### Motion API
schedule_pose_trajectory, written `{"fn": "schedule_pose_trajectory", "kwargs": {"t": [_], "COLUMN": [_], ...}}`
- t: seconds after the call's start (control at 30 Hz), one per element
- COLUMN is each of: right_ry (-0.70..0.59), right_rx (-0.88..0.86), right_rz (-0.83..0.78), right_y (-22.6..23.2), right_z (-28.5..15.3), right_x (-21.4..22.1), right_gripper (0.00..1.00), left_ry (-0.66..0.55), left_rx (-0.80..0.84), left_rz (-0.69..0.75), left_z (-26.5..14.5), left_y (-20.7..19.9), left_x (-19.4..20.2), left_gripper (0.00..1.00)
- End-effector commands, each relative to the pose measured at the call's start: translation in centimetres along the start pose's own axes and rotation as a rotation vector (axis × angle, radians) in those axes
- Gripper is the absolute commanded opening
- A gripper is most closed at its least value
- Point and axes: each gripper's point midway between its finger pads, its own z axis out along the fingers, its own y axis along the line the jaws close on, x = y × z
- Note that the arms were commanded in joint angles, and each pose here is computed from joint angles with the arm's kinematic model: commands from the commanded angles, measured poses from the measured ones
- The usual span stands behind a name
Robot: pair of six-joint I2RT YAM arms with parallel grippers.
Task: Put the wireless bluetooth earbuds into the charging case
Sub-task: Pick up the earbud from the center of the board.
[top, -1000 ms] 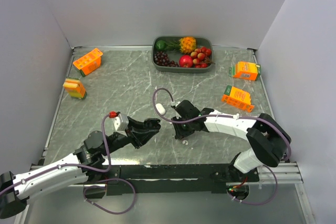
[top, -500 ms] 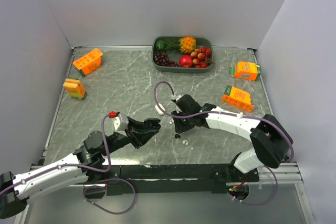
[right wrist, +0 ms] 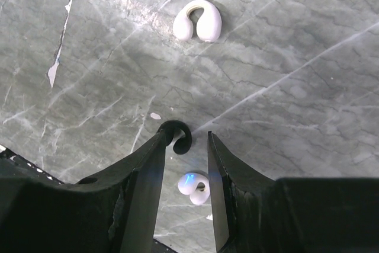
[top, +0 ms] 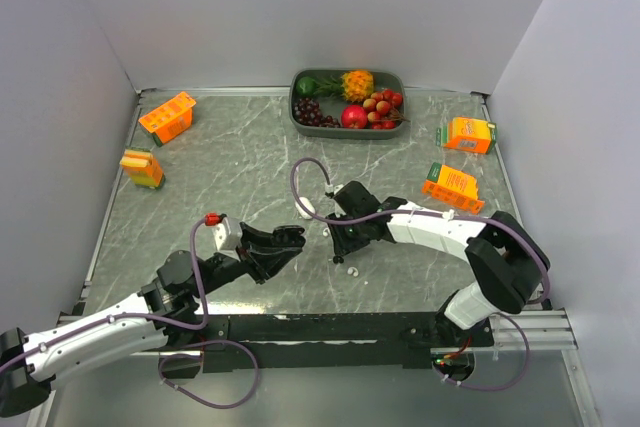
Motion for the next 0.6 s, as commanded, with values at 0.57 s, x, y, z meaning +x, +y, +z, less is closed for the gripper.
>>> {"fn": "schedule_pose_trajectory", "kwargs": {"t": [0.57], "right_ry": [0.043], "right_rx": [-0.016], "right_rz": [0.012], "right_y": [-0.3], "right_z": [1.3], "right_x": [2.1], "right_gripper": [0.41], "left_ry": [-0.034], "left_rx": [0.008], "left_rz": [-0.003], "left_z": [0.2], "left_y": [-0.3], "left_x": [-1.0], "left_gripper": [0.01]}}
